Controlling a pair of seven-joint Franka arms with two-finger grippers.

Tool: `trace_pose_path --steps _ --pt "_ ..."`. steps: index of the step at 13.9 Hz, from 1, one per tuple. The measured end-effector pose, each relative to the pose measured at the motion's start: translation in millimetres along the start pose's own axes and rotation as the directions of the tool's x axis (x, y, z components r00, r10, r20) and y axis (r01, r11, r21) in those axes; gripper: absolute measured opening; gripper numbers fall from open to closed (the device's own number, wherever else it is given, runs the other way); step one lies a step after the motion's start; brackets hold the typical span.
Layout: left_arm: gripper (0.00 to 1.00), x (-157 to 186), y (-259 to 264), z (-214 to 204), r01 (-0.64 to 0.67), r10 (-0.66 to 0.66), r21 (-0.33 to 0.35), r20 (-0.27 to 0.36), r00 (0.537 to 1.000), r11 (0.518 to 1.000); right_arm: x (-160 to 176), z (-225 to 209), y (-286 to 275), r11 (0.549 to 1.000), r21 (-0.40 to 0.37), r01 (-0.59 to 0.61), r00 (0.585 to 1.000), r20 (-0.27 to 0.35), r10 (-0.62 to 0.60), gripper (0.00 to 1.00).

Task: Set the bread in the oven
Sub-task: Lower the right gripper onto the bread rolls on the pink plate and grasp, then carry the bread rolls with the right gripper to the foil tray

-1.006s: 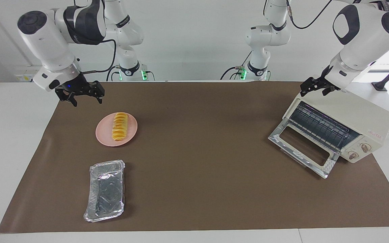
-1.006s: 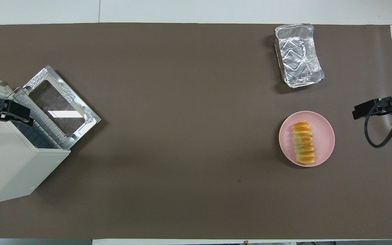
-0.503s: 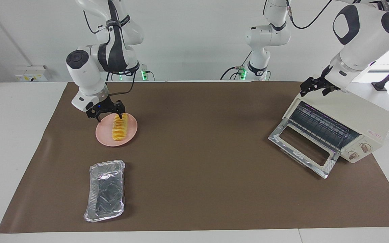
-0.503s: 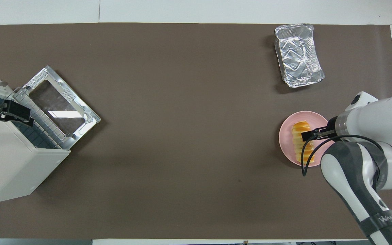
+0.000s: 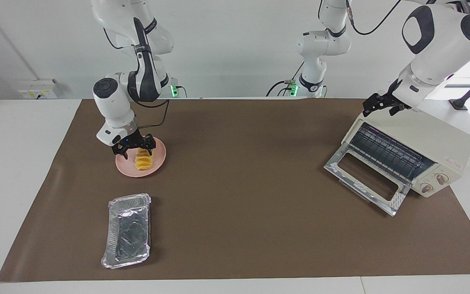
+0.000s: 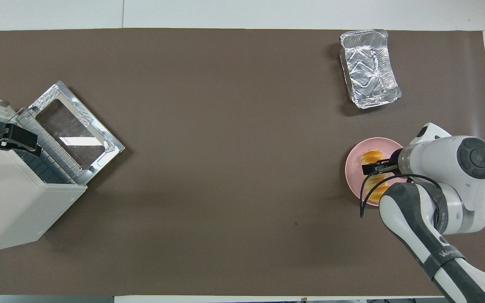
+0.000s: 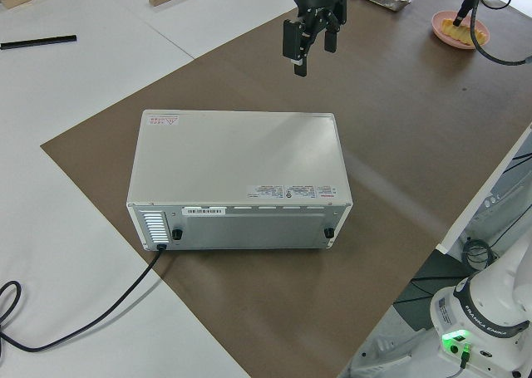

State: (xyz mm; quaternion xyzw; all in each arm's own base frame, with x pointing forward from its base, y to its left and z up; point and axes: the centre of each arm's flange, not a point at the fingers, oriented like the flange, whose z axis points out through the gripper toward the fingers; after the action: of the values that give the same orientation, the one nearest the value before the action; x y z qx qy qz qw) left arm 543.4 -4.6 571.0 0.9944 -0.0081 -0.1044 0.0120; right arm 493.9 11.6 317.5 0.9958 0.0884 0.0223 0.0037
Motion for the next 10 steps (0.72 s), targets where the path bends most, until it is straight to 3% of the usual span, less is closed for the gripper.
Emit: trace_pose_path --steps 9,10 --pt "1.00 0.0 0.0 0.0 0.000 0.000 0.000 0.000 1.000 1.000 4.0 17.5 -23.8 1.000 0.003 -0.005 1.000 -0.002 0.005 1.00" --pt "1.00 0.0 0.0 0.0 0.000 0.000 0.000 0.000 1.000 1.000 4.0 17.5 -23.4 1.000 0.003 -0.005 1.000 -0.002 0.005 0.96"
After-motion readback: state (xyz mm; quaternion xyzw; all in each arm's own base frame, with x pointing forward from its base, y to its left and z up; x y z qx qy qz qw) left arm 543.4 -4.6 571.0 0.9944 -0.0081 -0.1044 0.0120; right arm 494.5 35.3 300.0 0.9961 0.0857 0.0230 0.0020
